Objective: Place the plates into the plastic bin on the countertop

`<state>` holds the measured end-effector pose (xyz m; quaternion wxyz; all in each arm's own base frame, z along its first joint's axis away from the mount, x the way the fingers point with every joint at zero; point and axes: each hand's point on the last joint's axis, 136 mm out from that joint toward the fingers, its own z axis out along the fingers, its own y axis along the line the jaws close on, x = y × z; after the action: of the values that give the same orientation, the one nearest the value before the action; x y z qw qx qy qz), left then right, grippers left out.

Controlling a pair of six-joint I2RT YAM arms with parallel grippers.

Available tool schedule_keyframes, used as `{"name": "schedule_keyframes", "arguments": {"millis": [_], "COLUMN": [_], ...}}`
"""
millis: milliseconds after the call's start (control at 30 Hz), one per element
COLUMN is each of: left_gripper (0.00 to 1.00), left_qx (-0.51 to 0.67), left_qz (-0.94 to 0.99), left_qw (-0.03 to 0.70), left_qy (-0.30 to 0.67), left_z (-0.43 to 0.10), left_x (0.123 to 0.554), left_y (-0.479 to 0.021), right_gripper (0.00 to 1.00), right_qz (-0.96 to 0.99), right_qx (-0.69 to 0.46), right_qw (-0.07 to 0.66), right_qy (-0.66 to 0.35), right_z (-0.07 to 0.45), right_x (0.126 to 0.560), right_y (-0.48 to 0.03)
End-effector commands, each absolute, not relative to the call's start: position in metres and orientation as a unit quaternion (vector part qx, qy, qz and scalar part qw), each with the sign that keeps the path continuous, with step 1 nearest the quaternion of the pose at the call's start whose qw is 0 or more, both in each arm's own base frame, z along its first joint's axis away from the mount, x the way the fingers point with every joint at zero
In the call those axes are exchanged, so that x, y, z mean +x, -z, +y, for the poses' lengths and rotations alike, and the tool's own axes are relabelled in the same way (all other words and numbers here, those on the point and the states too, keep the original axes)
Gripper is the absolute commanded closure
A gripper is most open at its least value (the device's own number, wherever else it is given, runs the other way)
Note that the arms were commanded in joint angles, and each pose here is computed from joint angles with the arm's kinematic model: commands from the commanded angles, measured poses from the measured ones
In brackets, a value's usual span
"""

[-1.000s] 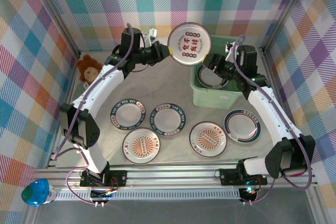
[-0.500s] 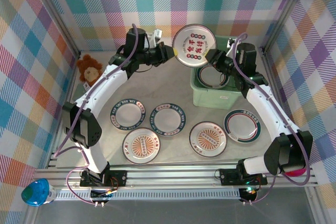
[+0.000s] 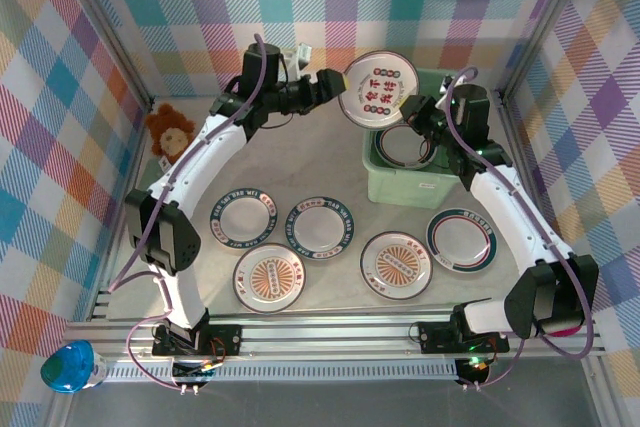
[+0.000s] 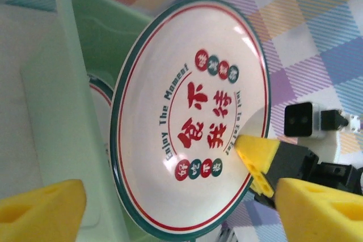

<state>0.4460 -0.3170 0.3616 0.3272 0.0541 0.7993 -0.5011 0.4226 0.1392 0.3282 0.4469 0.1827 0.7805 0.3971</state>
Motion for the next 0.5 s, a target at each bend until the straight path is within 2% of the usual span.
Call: {"name": "schedule_keyframes", "arguments": {"millis": [0,167,300,467], "left_gripper": [0.09,0.08,0.08,0.08], "left_qx": [0.064,0.037,0.019,-0.001], "left_qz": [0.805,0.808,0.81,0.811], "left_qw": [0.362,0.377,0.381,0.367], "left_qy": [0.465,0.451,0.445,0.456], "left_z": [-0.308,-0.294,-0.287,-0.292], "left_x": [0.466,0.508,0.54,0.568], "left_y": [-0.355,-0.328,-0.309,-0.282], "right_gripper": [1.0,1.0,1.0,1.0], "right_qz": [0.746,0.733,0.744,0.742], "right_qx": [0.224,0.321,0.391,0.445], "right_qw": [0.502,0.508,0.466,0.451], "right_qy": [-0.376,-0.319,-0.278,-0.219], "right_z": [0.115,0.082,0.069,0.052], "right_x": [0.424,0.433,0.44,0.45], "right_y": [-0.365,-0.351,-0.321,-0.292]}}
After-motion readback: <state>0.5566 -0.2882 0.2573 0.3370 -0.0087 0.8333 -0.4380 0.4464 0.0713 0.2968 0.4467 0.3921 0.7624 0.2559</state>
